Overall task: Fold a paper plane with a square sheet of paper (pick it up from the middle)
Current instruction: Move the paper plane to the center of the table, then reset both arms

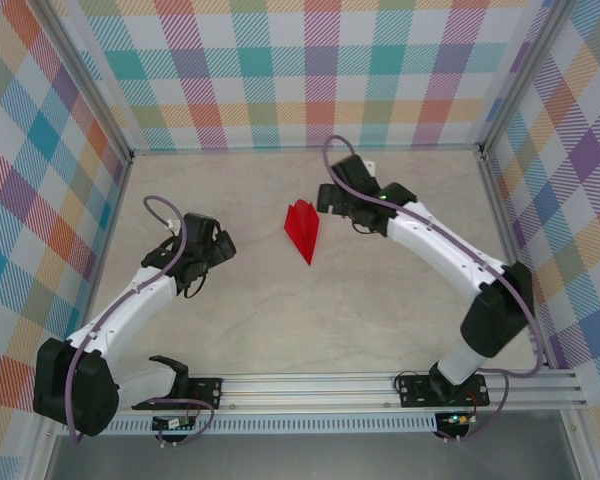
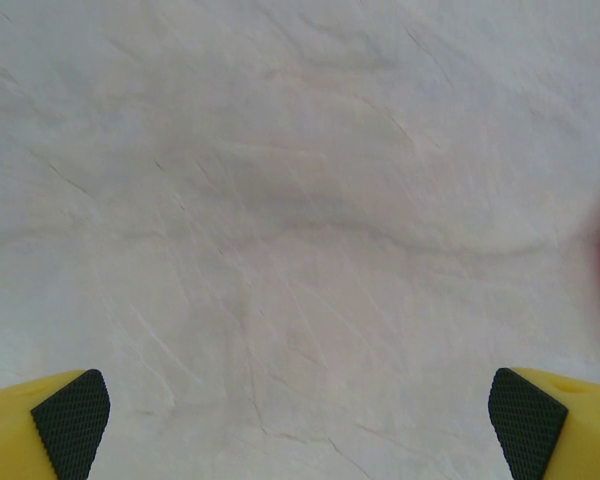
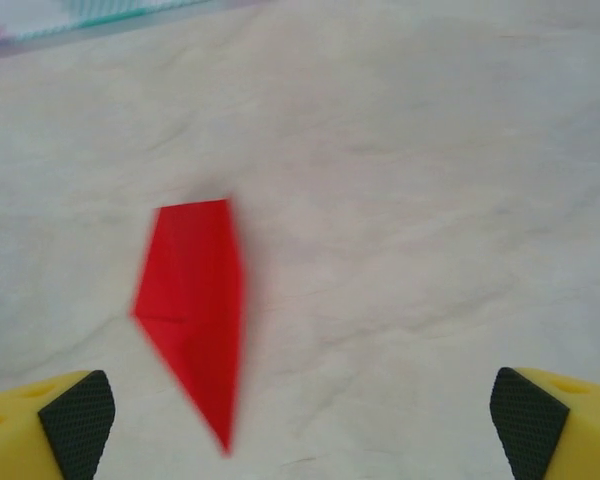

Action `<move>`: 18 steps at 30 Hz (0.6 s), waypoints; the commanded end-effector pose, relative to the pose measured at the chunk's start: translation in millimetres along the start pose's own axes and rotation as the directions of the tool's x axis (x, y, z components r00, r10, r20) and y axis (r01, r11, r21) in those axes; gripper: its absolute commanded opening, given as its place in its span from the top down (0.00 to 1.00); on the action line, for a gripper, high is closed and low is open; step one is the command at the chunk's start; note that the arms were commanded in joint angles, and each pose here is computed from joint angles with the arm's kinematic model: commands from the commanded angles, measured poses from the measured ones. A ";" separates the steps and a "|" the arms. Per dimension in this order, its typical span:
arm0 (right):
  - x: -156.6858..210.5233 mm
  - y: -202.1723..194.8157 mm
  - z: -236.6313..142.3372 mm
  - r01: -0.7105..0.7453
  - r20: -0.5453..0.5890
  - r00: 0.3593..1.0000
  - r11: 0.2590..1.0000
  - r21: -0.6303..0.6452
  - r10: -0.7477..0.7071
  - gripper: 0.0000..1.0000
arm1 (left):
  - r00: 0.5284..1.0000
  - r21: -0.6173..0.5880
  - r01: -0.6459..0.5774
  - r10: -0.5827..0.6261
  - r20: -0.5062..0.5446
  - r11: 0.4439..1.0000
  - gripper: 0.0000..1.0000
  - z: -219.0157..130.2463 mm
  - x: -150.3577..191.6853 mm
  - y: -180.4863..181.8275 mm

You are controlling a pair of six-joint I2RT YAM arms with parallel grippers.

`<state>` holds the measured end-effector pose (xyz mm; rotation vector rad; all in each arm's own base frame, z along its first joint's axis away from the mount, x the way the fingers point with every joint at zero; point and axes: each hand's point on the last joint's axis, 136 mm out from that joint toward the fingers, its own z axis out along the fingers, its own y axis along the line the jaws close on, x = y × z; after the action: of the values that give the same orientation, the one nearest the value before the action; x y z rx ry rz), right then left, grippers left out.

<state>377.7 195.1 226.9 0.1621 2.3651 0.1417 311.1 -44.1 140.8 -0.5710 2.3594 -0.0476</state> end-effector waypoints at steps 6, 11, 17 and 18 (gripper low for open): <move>15.3 -165.7 -6.9 -0.154 0.179 0.979 0.931 0.330 0.098 0.00 | 0.971 -0.208 0.019 0.032 0.237 0.978 0.00 8.2 -49.4 61.7; 36.2 -224.2 4.8 -0.219 0.298 0.948 0.905 0.365 0.109 0.00 | 0.945 -0.221 0.014 0.060 0.323 0.975 0.00 23.7 -58.8 77.0; 54.8 -244.1 43.3 -0.132 0.251 0.968 0.911 0.390 0.033 0.00 | 0.921 -0.080 -0.106 0.128 0.368 0.991 0.00 53.6 -46.4 63.6; 55.3 -242.2 49.8 -0.122 0.251 0.968 0.919 0.375 0.026 0.00 | 0.916 -0.058 -0.120 0.133 0.379 0.991 0.00 55.6 -45.6 60.1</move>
<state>325.8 -37.6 105.3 0.5086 2.2168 -0.3614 330.7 43.4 97.6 -0.5026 2.1355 0.2382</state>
